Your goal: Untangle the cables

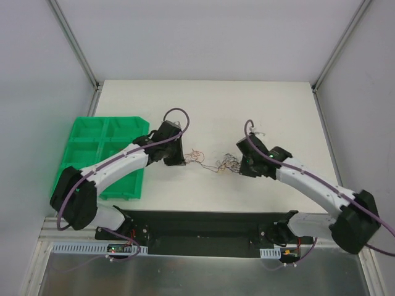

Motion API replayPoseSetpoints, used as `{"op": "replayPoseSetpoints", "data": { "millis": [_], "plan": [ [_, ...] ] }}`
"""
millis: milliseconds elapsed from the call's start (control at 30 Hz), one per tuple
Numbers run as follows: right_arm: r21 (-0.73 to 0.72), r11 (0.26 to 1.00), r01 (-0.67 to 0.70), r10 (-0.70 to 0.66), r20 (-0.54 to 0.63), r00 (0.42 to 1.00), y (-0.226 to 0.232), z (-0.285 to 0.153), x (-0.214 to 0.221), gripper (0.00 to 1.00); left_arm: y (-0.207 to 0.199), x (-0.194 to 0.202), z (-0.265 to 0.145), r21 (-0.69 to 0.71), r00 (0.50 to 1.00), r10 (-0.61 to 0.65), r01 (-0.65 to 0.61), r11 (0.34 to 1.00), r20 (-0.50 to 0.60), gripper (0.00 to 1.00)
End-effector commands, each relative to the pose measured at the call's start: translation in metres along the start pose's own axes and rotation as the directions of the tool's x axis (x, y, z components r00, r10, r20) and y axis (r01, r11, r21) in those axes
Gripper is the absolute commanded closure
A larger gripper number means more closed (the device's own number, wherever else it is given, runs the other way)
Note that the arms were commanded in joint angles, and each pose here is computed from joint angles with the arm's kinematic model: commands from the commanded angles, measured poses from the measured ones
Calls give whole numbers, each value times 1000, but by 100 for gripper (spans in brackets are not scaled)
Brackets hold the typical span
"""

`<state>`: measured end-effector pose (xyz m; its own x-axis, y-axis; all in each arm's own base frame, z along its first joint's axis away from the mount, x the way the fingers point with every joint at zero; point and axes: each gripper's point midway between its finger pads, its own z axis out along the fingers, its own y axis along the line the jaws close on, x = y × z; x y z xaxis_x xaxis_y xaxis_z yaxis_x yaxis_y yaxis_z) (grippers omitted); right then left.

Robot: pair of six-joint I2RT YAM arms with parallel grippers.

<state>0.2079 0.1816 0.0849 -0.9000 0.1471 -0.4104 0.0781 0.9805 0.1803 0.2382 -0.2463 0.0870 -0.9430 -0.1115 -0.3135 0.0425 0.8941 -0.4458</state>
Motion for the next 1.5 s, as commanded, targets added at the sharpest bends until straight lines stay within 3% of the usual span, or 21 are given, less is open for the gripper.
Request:
{"op": "replayPoseSetpoints", "data": {
  "millis": [0, 167, 300, 333, 400, 467, 500, 600, 733, 867, 967, 1133, 1300, 1367, 1467],
  "plan": [
    [273, 958, -82, 21, 219, 976, -88, -56, -18, 100, 59, -17, -49, -274, 981, 86, -36, 961, 175, 100],
    [265, 956, -127, 14, 390, 921, -123, -108, -30, 100, 68, -42, -104, -334, 925, 156, -34, 942, 346, 100],
    [301, 935, -188, 50, 414, 909, -152, -111, -17, 97, 67, -59, -135, -349, 879, 167, -1, 937, 446, 100],
    [312, 926, -212, 71, 408, 910, -157, -108, -13, 90, 67, -62, -138, -352, 874, 171, 0, 936, 455, 100],
    [324, 925, -199, 82, 340, 937, -159, -93, -1, 54, 56, -62, -133, -309, 892, 179, -47, 950, 416, 100],
    [275, 955, -111, 59, 189, 980, -143, -71, 14, 33, 20, -52, -117, -100, 943, 172, -150, 984, 286, 100],
    [235, 970, -62, 40, 98, 994, -133, -62, 23, 27, 1, -40, -111, 15, 963, 167, -174, 985, 210, 100],
    [130, 991, 8, -6, -18, 1000, -107, -54, 31, 25, -28, -14, -95, 194, 989, 146, -149, 970, 27, 100],
    [-204, 976, 80, -81, 0, 997, -44, -61, 20, 25, -28, 10, -73, 232, 989, 99, -72, 970, -107, 100],
    [-477, 875, 88, -96, 8, 995, 20, -68, 15, 25, -47, 15, -80, 314, 988, 120, -85, 946, -94, 100],
    [-560, 828, 9, -33, -34, 999, 54, -60, 13, 25, -58, 11, -91, 355, 991, 116, -87, 931, -61, 100],
    [-584, 802, -127, 45, -153, 987, 114, -45, 3, 27, -70, 13, -102, 394, 994, 96, -67, 917, -53, 100],
    [-463, 865, -194, 92, -232, 968, 142, -6, 3, 27, -86, 15, -116, 452, 995, 93, -62, 890, -48, 100],
    [-360, 912, -195, 108, -247, 963, 134, 14, 5, 27, -96, 15, -126, 486, 994, 105, -75, 871, -35, 100],
    [-131, 982, -135, 111, -174, 978, 96, 45, -3, 33, -109, 8, -150, 528, 991, 131, -130, 839, 35, 100]
  ]
}}
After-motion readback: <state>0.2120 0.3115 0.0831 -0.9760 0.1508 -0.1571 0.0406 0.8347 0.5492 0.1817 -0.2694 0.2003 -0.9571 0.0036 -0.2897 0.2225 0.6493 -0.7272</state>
